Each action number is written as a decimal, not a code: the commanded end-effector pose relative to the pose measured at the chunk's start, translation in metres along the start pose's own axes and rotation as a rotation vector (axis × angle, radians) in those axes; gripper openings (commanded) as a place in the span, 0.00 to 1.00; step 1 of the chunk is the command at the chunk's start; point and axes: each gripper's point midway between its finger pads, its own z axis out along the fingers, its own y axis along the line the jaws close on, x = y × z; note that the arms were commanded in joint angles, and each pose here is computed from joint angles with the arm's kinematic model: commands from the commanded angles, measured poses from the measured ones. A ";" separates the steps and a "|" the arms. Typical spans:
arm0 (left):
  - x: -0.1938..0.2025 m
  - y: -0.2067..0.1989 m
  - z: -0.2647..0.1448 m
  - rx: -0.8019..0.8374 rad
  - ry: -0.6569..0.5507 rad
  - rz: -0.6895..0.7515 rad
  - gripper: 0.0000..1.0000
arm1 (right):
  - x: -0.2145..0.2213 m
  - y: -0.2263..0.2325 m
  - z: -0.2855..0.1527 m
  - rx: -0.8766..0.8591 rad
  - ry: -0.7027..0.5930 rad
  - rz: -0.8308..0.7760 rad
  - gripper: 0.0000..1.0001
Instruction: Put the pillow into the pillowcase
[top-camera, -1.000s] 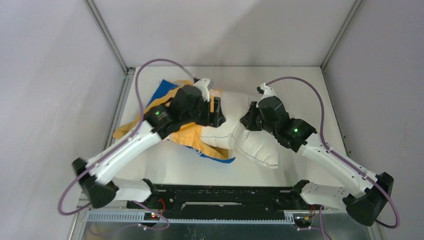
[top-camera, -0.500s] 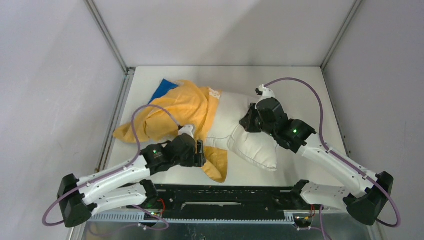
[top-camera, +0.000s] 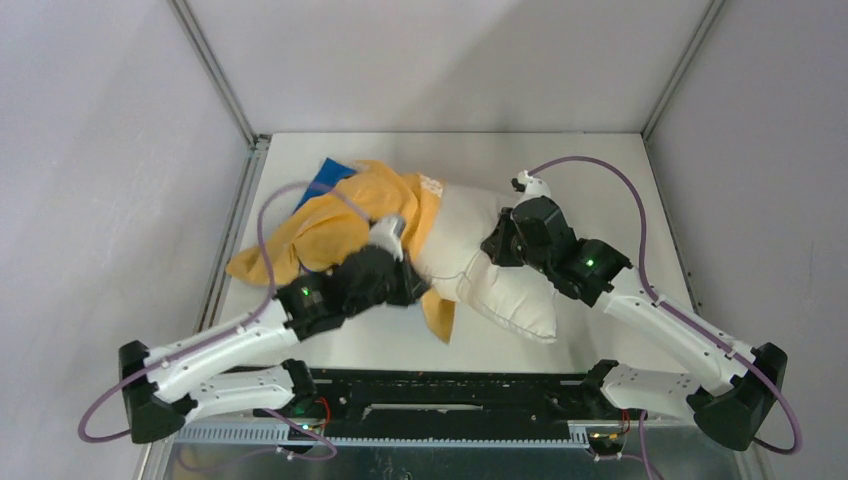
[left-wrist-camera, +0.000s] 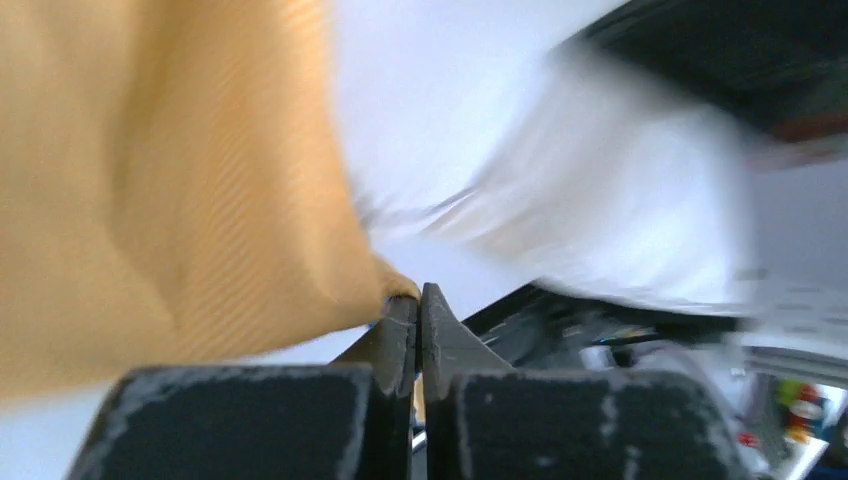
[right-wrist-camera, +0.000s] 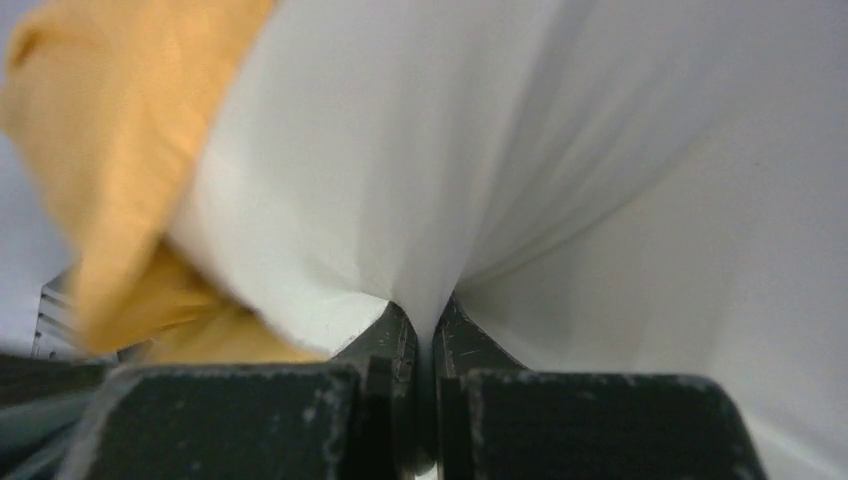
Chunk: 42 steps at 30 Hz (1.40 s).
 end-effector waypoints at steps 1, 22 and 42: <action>-0.126 -0.156 -0.106 0.409 -0.199 0.228 0.00 | -0.031 0.032 -0.009 -0.101 -0.117 0.042 0.00; -0.243 -0.091 0.039 0.141 -0.217 0.031 0.00 | -0.101 0.021 -0.045 -0.123 -0.182 -0.068 0.94; -0.275 -0.104 0.124 0.176 -0.190 0.097 0.00 | -0.040 -0.087 -0.041 0.046 -0.245 -0.005 1.00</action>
